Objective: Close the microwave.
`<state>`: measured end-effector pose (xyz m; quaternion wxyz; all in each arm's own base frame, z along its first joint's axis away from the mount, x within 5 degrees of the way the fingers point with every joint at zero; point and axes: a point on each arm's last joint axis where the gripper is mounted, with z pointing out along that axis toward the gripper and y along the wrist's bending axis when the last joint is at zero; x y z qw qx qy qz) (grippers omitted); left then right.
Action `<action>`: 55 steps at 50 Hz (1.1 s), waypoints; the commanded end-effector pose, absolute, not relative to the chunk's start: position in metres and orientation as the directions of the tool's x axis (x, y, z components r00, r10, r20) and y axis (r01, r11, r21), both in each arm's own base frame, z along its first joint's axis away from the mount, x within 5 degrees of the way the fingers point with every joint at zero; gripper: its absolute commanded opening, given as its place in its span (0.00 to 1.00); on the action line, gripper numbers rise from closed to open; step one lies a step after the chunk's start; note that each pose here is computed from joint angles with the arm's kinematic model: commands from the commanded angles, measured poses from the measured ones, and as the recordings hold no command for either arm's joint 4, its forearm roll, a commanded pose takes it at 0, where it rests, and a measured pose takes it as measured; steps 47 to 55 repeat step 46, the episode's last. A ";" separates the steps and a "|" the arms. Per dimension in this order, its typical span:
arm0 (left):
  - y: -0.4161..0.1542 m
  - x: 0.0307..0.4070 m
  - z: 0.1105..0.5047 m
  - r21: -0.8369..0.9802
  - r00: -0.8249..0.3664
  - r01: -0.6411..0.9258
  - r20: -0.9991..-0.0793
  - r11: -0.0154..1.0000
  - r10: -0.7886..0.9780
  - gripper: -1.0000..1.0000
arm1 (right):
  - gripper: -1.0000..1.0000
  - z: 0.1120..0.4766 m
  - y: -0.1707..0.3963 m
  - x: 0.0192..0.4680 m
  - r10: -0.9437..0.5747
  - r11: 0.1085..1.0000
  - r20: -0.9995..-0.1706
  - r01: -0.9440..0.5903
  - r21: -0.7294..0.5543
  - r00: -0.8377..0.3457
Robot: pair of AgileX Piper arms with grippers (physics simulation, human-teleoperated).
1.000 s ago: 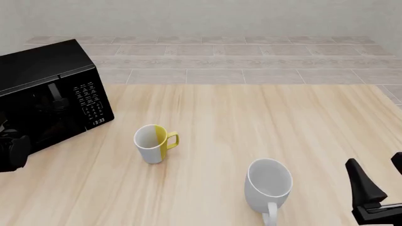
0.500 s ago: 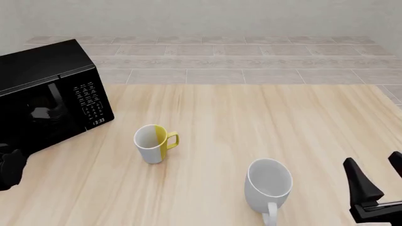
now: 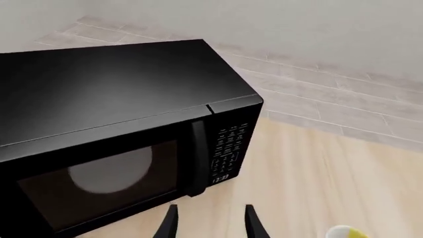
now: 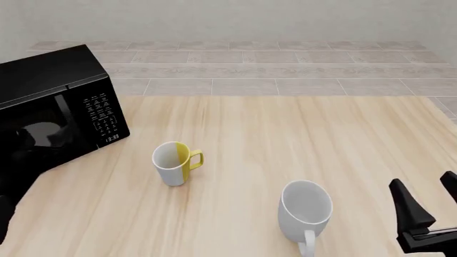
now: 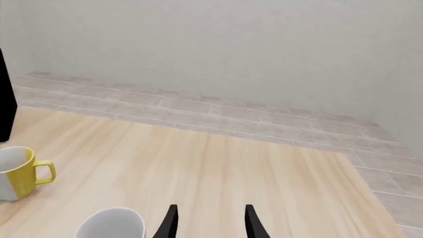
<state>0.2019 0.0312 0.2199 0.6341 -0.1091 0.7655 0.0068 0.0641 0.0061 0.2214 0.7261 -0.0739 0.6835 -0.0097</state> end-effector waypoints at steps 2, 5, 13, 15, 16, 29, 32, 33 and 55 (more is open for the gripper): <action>0.014 0.162 0.234 -0.136 -0.139 -0.105 -0.979 0.985 -0.150 1.00 | 1.00 0.223 0.006 0.063 -0.116 0.988 -0.991 -0.091 -0.122 0.069; 0.011 0.155 0.237 -0.135 -0.136 -0.091 -0.980 0.987 -0.147 1.00 | 1.00 0.223 0.006 0.063 -0.117 0.988 -0.991 -0.090 -0.124 0.070; 0.004 0.130 0.247 -0.129 -0.113 -0.046 -0.985 0.991 -0.134 1.00 | 1.00 0.224 0.006 0.062 -0.115 0.988 -0.991 -0.091 -0.122 0.072; 0.003 0.126 0.248 -0.126 -0.109 -0.042 -0.986 0.991 -0.130 1.00 | 1.00 0.224 0.006 0.061 -0.115 0.988 -0.991 -0.092 -0.121 0.073; 0.003 0.124 0.249 -0.125 -0.107 -0.038 -0.986 0.991 -0.129 1.00 | 1.00 0.224 0.006 0.061 -0.115 0.988 -0.991 -0.092 -0.121 0.073; -0.006 0.079 0.267 -0.113 -0.079 0.070 -0.991 0.991 -0.108 1.00 | 1.00 0.223 0.006 0.059 -0.107 0.989 -0.991 -0.090 -0.113 0.076; -0.007 0.069 0.271 -0.112 -0.072 0.088 -0.992 0.990 -0.105 1.00 | 1.00 0.223 0.006 0.058 -0.105 0.990 -0.992 -0.089 -0.112 0.076; -0.007 0.065 0.272 -0.111 -0.069 0.099 -0.992 0.989 -0.105 1.00 | 1.00 0.223 0.006 0.057 -0.104 0.990 -0.991 -0.091 -0.111 0.079; -0.006 0.031 0.279 -0.096 -0.026 0.193 -0.995 0.977 -0.092 1.00 | 1.00 0.224 0.005 0.055 -0.097 0.991 -0.992 -0.083 -0.104 0.083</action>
